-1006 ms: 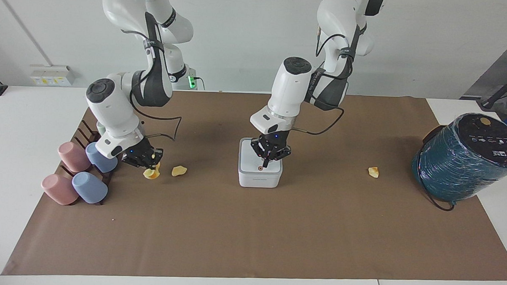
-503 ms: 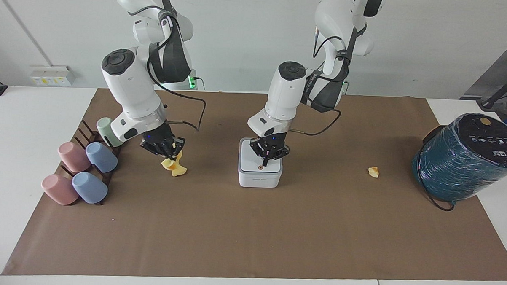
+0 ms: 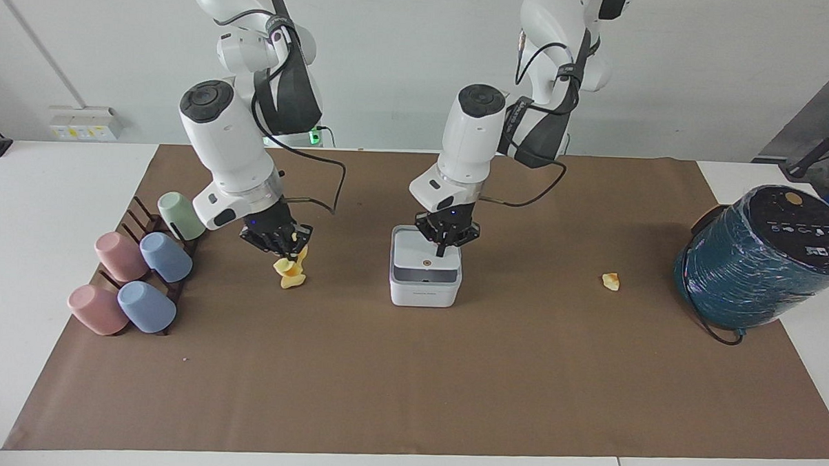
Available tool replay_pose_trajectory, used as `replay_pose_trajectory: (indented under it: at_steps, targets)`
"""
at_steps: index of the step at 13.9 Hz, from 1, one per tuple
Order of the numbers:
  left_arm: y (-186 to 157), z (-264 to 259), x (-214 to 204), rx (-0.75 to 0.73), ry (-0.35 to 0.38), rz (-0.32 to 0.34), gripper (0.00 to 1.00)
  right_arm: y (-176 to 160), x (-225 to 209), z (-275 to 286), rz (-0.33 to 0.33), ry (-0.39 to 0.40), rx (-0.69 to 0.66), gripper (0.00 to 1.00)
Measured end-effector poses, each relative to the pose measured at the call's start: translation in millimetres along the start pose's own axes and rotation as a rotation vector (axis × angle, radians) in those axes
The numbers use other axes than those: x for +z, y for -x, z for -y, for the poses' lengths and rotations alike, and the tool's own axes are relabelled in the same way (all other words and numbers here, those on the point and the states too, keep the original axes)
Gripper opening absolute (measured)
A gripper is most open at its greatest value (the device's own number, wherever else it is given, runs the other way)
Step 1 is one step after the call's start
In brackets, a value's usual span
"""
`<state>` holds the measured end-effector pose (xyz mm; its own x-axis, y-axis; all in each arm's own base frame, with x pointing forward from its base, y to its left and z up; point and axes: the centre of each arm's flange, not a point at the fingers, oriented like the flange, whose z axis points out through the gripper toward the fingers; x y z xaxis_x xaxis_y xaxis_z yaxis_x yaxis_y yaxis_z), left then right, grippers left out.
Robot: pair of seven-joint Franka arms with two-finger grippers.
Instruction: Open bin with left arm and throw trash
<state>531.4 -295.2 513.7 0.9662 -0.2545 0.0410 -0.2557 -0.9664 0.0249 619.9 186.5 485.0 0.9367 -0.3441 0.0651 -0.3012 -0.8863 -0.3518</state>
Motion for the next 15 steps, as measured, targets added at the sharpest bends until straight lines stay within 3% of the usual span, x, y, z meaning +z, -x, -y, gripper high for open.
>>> replay_pose_trajectory:
  at_steps: [4, 8, 10, 11, 12, 15]
  targets:
    - [-13, 67, 1, -0.069, 0.0, -0.035, 0.01, 43, 29, 63, 0.005, -0.071, 0.138, 0.08]
    - [-18, 123, 37, -0.102, -0.001, -0.104, 0.07, 86, 82, 100, 0.043, -0.056, 0.207, 0.07]
    - [-15, 149, 60, -0.102, -0.006, -0.138, 0.26, 92, 97, 93, 0.061, -0.03, 0.213, 0.22]
    - [-12, 166, 71, -0.096, -0.012, -0.151, 0.37, 93, 100, 89, 0.065, -0.023, 0.216, 0.22]
    - [-9, 183, 79, -0.093, -0.018, -0.162, 0.5, 93, 101, 88, 0.066, -0.02, 0.218, 0.29]
    - [6, 245, 104, -0.059, -0.045, -0.182, 0.79, 93, 100, 88, 0.066, -0.022, 0.218, 0.6]
